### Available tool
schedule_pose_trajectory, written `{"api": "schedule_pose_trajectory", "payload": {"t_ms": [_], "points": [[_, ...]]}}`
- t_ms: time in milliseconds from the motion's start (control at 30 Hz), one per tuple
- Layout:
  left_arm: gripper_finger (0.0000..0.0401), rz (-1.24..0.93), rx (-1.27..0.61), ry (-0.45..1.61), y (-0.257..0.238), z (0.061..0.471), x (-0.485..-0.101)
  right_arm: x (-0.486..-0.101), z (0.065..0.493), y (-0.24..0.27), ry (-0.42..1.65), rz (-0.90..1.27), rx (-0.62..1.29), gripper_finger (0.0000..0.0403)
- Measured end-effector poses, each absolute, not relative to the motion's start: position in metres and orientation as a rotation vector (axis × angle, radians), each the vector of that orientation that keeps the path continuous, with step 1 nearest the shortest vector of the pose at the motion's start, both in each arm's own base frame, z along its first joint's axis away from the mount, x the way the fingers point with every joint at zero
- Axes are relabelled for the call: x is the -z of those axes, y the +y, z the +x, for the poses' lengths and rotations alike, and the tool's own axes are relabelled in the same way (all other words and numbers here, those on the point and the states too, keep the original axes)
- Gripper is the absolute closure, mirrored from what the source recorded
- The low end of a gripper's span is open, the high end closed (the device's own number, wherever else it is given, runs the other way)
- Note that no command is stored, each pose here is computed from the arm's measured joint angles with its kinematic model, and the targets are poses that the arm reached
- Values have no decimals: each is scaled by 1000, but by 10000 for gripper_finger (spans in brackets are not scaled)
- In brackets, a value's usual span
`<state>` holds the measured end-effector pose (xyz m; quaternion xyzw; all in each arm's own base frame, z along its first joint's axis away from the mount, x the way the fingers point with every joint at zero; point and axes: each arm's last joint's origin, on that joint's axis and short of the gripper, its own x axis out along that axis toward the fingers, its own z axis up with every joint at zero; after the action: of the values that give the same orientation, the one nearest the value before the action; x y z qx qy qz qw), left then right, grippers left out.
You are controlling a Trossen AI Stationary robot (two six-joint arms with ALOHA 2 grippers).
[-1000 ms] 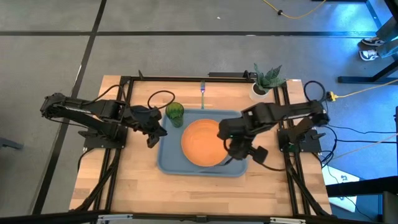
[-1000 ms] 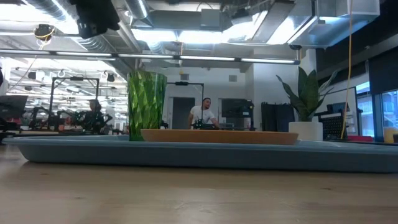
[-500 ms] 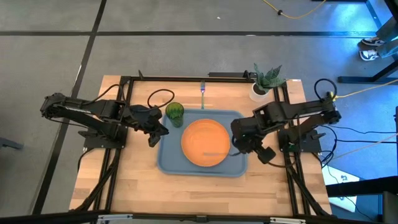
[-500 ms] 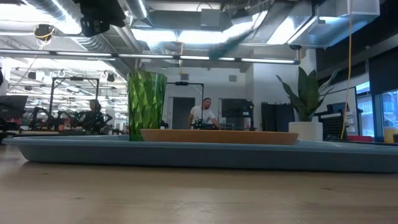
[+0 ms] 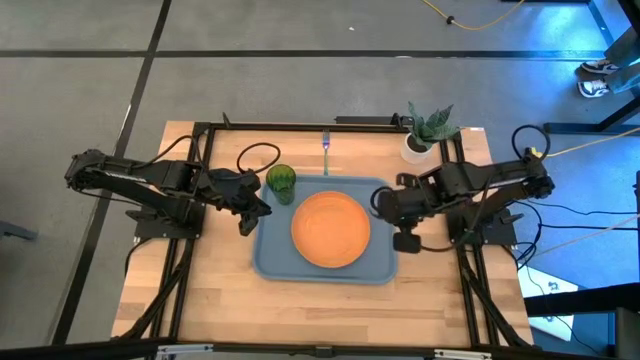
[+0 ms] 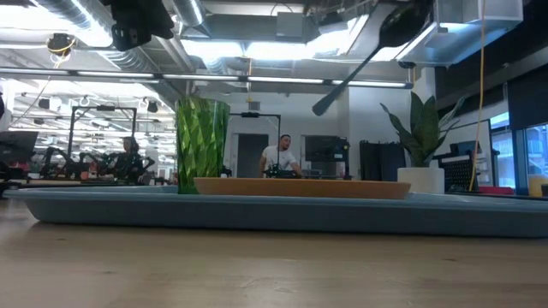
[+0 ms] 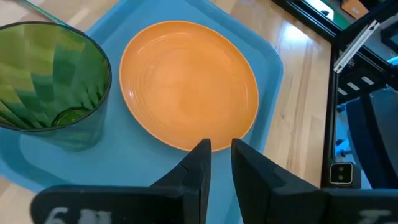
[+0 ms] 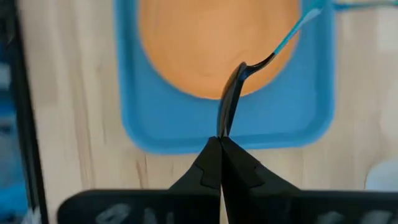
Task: Pick and place plate/cup/fork/spoon on tray
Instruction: Put the blue spoon on the blue tray to the right of the orange plate
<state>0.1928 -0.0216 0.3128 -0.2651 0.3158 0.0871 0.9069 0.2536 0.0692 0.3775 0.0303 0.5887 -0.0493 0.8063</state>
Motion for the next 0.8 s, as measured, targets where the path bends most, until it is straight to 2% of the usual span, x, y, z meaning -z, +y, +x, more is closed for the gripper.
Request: {"api": "schedule_pose_trajectory", "payload": {"t_ms": [333,600,800], "points": [[346,-466,-152,657,-22,193,-313,-376,256,72,1069,426,612,403],[346,-447,-145,659,-22,193,-313,-344,276,77,1098,610,947,403],[346,-430,-140,661,-22,193,-312,-331,288,78,998,750,1124,403]]}}
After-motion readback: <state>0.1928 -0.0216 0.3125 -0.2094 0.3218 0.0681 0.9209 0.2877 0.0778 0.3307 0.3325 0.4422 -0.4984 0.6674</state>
